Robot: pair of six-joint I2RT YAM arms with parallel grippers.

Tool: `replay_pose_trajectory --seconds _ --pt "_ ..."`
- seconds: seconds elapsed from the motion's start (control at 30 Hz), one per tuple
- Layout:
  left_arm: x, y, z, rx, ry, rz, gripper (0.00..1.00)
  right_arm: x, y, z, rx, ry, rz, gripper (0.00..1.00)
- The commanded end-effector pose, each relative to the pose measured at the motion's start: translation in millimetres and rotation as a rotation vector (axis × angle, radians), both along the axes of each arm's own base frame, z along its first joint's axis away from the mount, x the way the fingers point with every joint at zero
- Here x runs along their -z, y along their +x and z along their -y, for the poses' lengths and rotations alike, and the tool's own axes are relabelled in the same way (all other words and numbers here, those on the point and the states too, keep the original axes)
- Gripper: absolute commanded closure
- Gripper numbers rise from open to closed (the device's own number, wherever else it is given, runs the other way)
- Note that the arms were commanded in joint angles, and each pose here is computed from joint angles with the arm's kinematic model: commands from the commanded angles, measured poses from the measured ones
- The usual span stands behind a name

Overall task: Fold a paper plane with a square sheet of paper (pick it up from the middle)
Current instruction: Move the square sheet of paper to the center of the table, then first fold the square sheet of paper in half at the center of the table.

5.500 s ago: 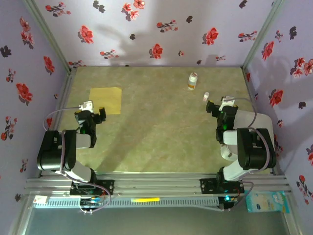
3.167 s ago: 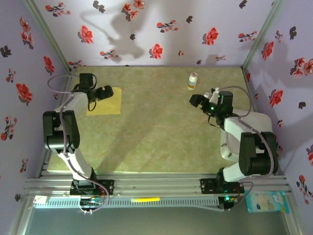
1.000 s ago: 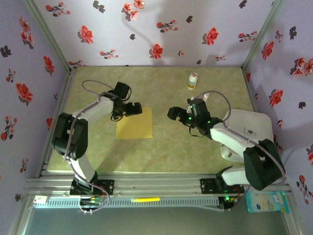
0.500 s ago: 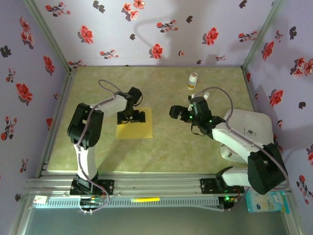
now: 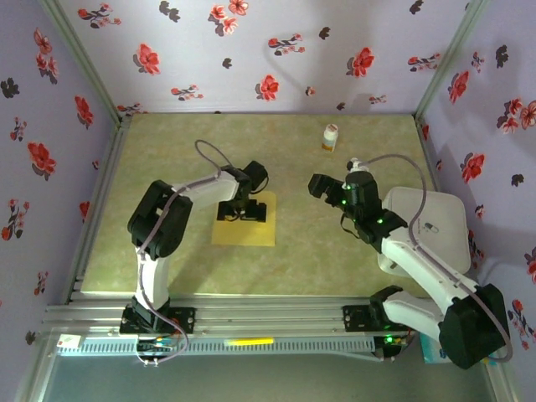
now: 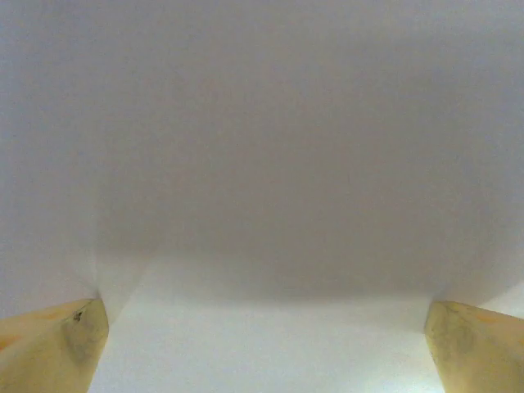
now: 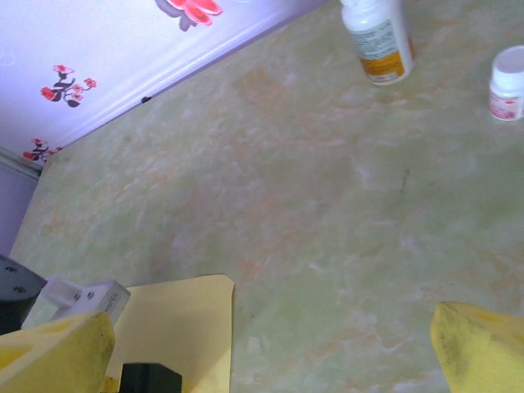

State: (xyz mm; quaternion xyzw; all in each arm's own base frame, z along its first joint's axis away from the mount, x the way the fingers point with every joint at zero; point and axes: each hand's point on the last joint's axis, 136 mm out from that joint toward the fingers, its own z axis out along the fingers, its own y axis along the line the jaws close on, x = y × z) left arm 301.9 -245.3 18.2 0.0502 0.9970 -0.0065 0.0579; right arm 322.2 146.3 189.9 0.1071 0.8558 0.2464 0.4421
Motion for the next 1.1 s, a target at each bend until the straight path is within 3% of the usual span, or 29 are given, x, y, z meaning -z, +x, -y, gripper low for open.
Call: replay_pose_trajectory --seconds 0.0,0.33,0.77,1.07 --pt "-1 -7 10 -0.012 0.016 -0.003 0.0 9 -4 5 0.017 0.004 -0.038 0.01" --pt "-54 24 3 -0.087 0.021 0.207 0.0 31 -8 -3 -0.012 0.0 -0.146 0.01" --pt "-31 14 4 -0.156 0.006 0.097 0.03 48 -6 -34 -0.146 0.039 -0.255 0.01" --pt "-16 18 15 -0.133 -0.032 0.069 0.06 63 -5 -42 -0.177 0.034 -0.316 0.01"
